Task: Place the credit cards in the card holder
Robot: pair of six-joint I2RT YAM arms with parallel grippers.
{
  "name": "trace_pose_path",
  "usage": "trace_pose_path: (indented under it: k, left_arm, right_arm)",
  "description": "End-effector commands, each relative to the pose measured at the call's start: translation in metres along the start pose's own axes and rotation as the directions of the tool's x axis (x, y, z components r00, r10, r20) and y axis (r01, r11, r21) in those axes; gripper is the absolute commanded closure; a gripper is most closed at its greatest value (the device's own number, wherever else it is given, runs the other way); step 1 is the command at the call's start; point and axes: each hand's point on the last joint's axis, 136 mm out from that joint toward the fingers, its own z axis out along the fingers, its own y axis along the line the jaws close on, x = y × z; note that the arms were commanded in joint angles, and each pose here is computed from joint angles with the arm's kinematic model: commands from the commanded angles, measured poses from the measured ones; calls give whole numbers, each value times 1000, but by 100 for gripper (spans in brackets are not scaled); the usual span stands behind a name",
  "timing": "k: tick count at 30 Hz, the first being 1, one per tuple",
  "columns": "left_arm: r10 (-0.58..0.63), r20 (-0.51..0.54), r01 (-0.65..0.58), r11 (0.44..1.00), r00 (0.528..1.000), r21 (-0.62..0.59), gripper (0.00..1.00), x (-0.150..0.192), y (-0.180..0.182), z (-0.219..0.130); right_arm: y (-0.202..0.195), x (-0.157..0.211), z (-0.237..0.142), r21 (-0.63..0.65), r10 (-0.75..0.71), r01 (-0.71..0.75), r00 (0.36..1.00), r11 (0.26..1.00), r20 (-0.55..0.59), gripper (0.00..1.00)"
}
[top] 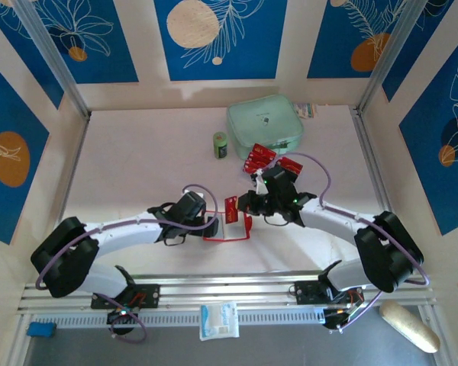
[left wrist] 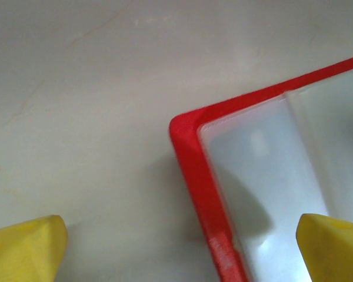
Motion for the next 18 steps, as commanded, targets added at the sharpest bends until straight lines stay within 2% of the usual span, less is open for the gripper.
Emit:
trace_pose_path:
  k: [1, 18]
  left_arm:
    - [14, -32, -16, 998, 999, -54, 0, 11, 16, 2]
    - [4, -65, -13, 990, 998, -139, 0, 26, 36, 3]
  right_arm:
    - [12, -4, 6, -96, 43, -39, 998, 995, 46, 100]
    - [-17, 18, 24, -56, 81, -78, 995, 995, 61, 100]
